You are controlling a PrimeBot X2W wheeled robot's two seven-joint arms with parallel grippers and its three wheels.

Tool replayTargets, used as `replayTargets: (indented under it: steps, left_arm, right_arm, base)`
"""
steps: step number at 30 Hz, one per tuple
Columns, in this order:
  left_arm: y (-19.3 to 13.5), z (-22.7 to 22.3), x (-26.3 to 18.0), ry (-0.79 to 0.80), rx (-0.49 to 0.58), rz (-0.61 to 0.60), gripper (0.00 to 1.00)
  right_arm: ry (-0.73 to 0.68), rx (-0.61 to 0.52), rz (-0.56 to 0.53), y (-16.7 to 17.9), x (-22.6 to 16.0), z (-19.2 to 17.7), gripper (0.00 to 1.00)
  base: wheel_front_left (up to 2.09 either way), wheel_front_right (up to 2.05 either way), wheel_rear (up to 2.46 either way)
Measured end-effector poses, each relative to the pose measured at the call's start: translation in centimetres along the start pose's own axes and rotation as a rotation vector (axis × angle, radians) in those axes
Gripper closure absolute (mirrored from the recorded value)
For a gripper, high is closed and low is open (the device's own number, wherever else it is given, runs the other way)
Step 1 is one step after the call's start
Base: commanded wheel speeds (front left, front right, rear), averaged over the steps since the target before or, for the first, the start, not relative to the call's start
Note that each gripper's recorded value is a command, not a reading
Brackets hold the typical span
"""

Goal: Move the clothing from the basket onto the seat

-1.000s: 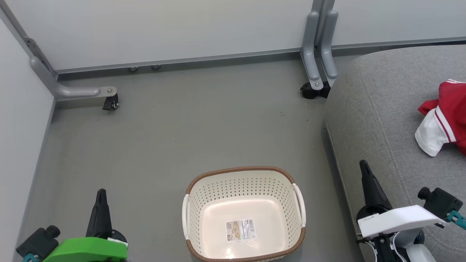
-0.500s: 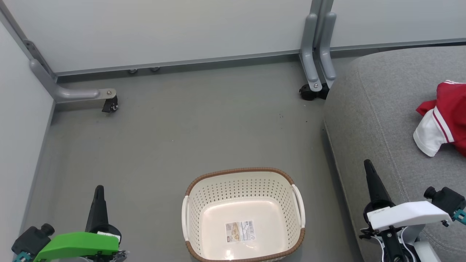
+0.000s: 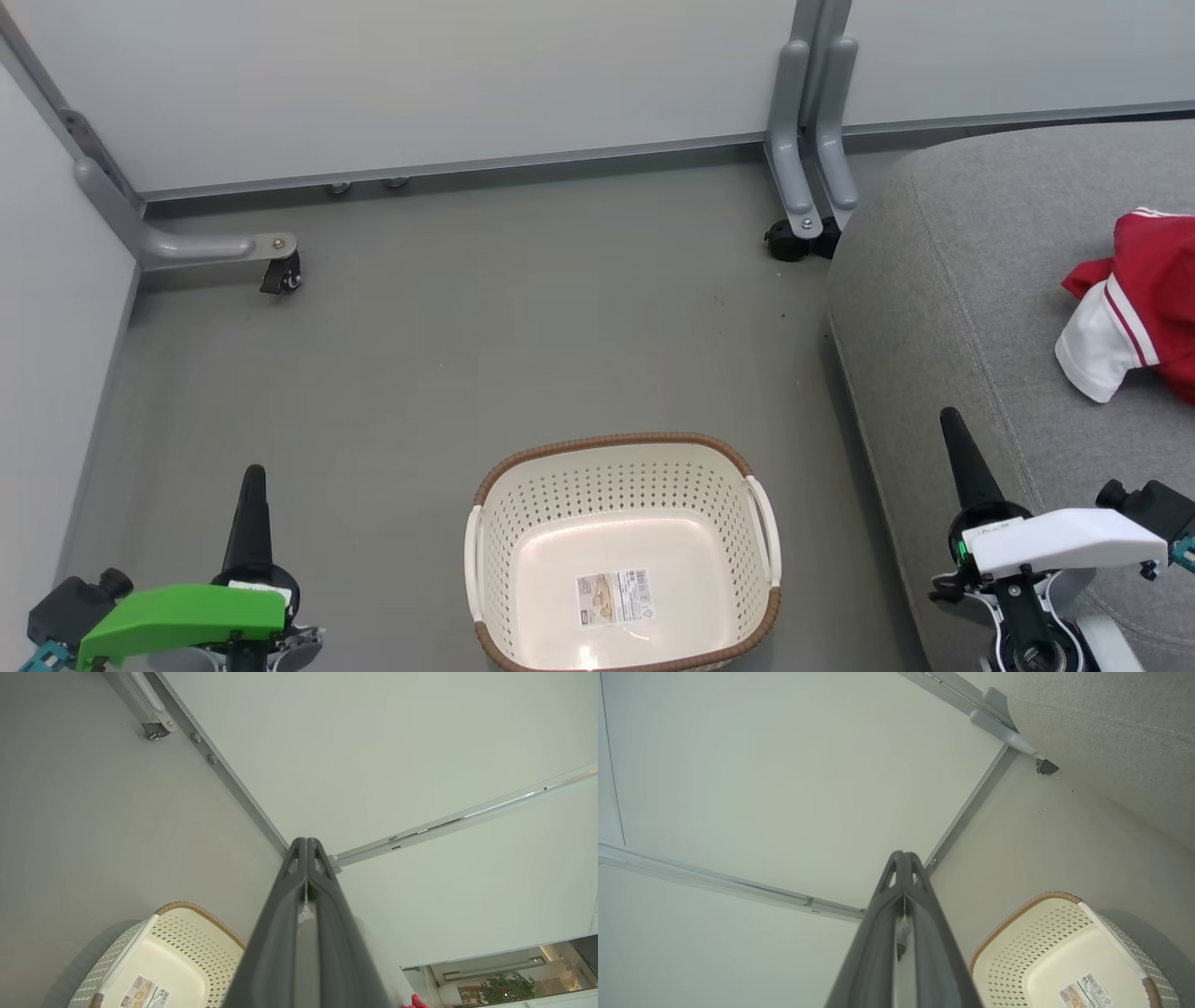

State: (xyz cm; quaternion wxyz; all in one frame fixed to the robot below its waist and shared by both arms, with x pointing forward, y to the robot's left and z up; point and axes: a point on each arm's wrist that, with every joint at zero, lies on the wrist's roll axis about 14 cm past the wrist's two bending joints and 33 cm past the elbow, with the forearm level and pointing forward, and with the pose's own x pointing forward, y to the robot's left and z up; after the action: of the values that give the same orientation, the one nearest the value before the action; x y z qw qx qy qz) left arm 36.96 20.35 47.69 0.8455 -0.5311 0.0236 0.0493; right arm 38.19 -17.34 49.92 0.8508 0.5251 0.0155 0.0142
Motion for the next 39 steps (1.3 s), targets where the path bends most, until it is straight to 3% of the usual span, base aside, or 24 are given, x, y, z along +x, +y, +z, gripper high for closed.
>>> replayTargets:
  steps: [39]
  left_arm:
    - [-1.7, 0.5, 1.1, 0.027, -0.324, -0.054, 1.00]
  right_arm:
    - [-0.026, 0.330, -0.020, -0.7, 0.4, 1.8, 1.00]
  base:
    - [0.00, 0.00, 0.00]
